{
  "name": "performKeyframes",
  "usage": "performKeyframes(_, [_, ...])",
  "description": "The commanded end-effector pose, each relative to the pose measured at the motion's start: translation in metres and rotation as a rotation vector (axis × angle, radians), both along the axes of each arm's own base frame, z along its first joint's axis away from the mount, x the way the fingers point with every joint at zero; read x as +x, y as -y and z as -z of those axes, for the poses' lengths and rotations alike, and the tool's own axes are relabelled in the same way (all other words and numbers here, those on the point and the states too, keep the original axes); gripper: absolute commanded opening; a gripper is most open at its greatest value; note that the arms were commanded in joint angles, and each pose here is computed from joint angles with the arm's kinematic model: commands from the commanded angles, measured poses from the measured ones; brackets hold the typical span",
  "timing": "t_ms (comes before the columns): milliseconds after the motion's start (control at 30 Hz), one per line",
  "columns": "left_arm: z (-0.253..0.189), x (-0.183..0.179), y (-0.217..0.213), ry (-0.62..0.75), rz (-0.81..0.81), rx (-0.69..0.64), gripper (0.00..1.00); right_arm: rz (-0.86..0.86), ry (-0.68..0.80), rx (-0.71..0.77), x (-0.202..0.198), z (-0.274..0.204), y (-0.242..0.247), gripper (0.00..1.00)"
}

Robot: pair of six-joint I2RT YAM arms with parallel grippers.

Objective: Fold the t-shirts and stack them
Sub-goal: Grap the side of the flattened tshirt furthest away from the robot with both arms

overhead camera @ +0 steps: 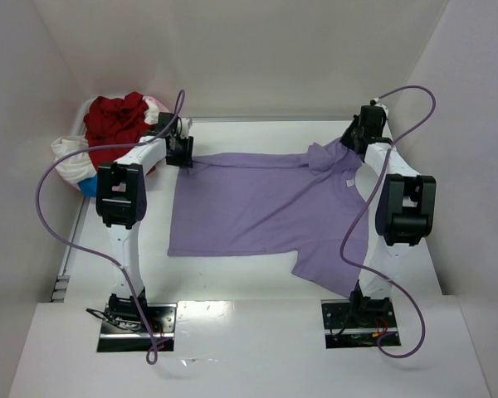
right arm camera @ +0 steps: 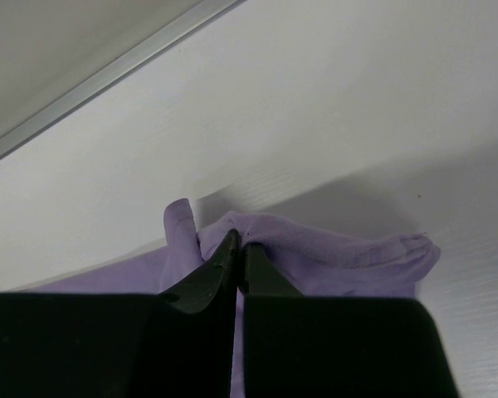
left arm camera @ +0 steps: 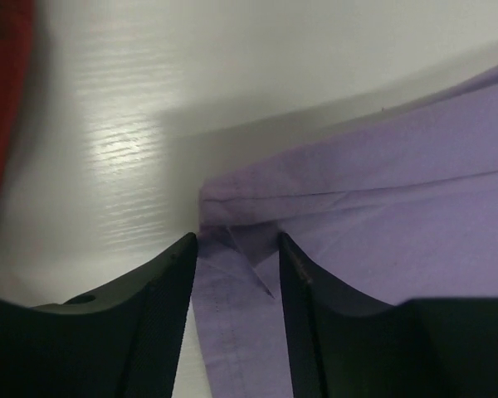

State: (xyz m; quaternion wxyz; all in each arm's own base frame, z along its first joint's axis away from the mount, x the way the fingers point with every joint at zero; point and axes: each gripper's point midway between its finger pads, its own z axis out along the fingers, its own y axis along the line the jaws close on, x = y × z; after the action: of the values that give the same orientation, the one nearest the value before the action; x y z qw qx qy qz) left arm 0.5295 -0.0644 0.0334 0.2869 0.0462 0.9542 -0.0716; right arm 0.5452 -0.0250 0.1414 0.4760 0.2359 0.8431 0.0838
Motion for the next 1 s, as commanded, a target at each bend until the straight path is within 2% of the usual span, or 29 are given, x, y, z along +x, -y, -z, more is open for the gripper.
performKeyframes(0, [-0.03, 0.024, -0.002, 0.099, -0.021, -0.019, 0.53, -0.005, 0.032, -0.024, 0.011, -0.008, -0.001, 0.02])
performKeyframes(167, [-0.046, 0.027, 0.0, 0.128, -0.023, -0.034, 0.6, -0.005, 0.041, -0.024, 0.013, -0.012, -0.001, 0.02])
performKeyframes(667, [-0.046, 0.047, 0.002, 0.164, -0.03, -0.072, 0.58, -0.005, 0.049, -0.046, 0.013, -0.019, 0.002, 0.02])
performKeyframes(967, [-0.03, 0.036, 0.003, 0.11, -0.026, -0.075, 0.57, 0.002, 0.048, -0.051, 0.013, -0.019, 0.003, 0.02])
